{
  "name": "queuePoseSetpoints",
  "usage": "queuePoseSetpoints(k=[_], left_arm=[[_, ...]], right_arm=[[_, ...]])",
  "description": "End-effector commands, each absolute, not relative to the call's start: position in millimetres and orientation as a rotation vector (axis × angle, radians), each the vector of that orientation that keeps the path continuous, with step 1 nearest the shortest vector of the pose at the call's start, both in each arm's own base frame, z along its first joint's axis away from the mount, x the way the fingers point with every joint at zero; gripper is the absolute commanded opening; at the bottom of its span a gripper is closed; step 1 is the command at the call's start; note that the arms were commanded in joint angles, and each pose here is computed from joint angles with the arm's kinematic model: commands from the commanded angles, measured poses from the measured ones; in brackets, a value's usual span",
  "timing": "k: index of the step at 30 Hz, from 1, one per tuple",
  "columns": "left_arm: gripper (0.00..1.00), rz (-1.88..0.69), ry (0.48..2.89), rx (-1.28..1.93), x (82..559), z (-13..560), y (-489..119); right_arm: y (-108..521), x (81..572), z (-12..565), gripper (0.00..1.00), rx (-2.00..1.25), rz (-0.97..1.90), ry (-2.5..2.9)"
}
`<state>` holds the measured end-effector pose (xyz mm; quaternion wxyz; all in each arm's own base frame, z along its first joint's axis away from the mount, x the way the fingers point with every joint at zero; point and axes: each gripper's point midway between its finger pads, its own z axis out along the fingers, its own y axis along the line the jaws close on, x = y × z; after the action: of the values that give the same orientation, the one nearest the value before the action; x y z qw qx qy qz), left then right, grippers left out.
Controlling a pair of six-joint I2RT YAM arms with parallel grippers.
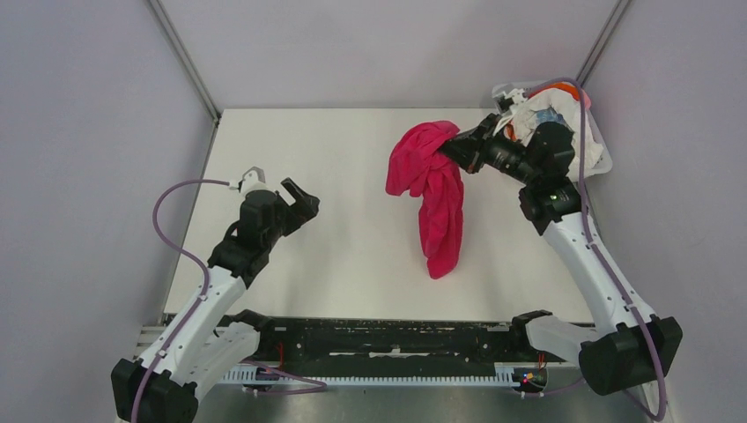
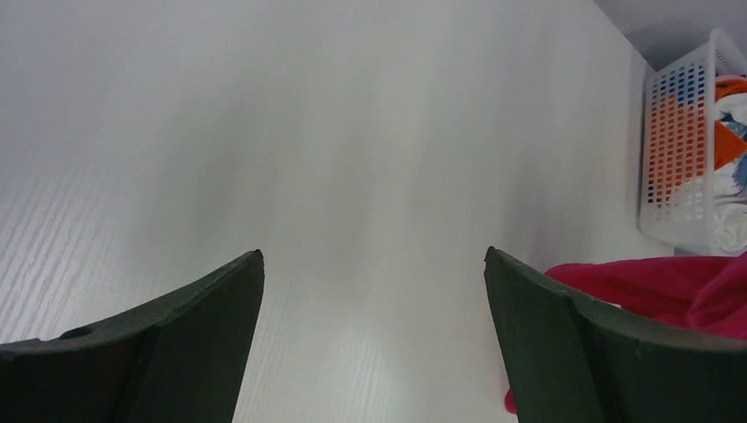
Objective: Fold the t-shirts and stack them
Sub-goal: Move the tshirt to the center of the board
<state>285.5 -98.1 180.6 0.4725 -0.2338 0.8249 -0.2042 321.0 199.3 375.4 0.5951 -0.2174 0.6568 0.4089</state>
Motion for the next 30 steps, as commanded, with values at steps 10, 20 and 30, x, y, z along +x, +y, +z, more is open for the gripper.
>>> queuePoseSetpoints(k=[10,20,30], left_arm=[[1.00,-0.321,2.087,-0.705,258.4,153.5,-66.6],[1.00,-0.259,2.158,-0.781,235.0,122.8,-56.3],[1.00,-0.257,2.180,-0.686,281.7,104.8,-67.9]], right_arm=[[382.2,330.0,248.0,0.41,-0.924,1.057,1.699],[285.3,374.9,202.4,0.98,-0.560,0.510,1.919],[171.5,351.4,132.7,0.98,-0.198,0.362,2.091]])
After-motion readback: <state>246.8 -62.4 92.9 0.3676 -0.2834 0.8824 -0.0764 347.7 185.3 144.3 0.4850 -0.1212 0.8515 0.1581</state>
